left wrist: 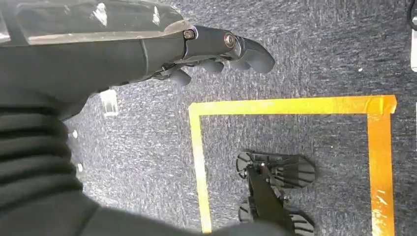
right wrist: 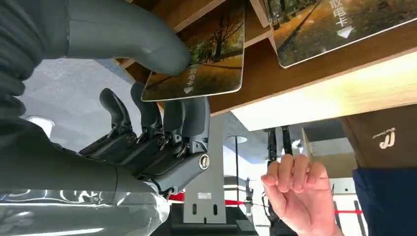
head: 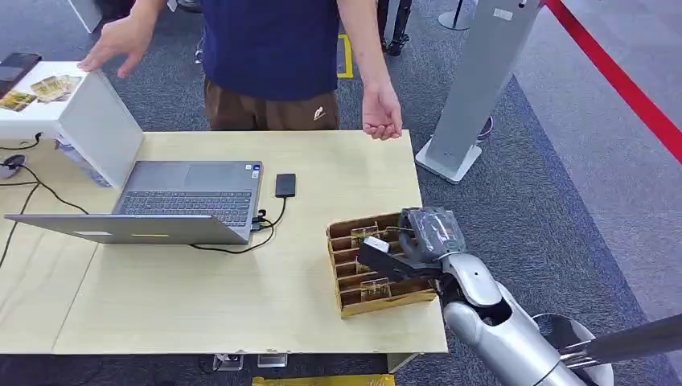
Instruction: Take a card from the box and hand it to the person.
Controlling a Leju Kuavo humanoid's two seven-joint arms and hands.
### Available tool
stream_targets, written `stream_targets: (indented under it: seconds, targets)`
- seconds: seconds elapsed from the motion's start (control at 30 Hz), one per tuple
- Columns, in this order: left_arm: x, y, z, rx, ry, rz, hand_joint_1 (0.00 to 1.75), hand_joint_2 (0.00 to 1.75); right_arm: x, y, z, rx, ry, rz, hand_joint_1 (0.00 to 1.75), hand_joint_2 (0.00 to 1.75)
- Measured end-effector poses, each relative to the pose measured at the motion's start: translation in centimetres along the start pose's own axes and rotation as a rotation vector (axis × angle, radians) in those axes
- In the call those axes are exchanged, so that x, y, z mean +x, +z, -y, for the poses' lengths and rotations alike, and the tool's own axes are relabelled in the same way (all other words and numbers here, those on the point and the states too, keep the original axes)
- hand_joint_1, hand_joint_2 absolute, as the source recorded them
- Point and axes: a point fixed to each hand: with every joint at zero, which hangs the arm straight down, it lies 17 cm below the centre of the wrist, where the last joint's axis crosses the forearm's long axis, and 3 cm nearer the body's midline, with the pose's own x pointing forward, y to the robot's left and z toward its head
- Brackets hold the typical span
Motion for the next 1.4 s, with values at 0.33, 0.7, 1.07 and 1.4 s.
stream_targets:
  seconds: [0.33, 0.7, 1.07, 1.4]
  targets:
    - [0.0, 0.0, -0.2, 0.007, 0.006, -0.001, 0.00, 1.75, -0.7, 0.0, 1.9, -0.048, -0.016, -0.026, 1.40, 1.75]
    - [-0.4, 0.0, -0.3, 0.012, 0.017, -0.013, 0.00, 1.75, -1.2, 1.2, 11.9, -0.325, -0.061, -0.026, 1.40, 1.75]
    - [-0.4, 0.0, -0.1, 0.003, 0.010, -0.013, 0.00, 1.75, 3.5, 5.9, 21.2, -0.645, -0.052, 0.173, 1.40, 1.75]
    - [-0.3, 0.0, -0.1, 0.006, 0.006, -0.011, 0.00, 1.75, 4.0, 6.4, 21.8, -0.726, -0.016, 0.171, 1.40, 1.75]
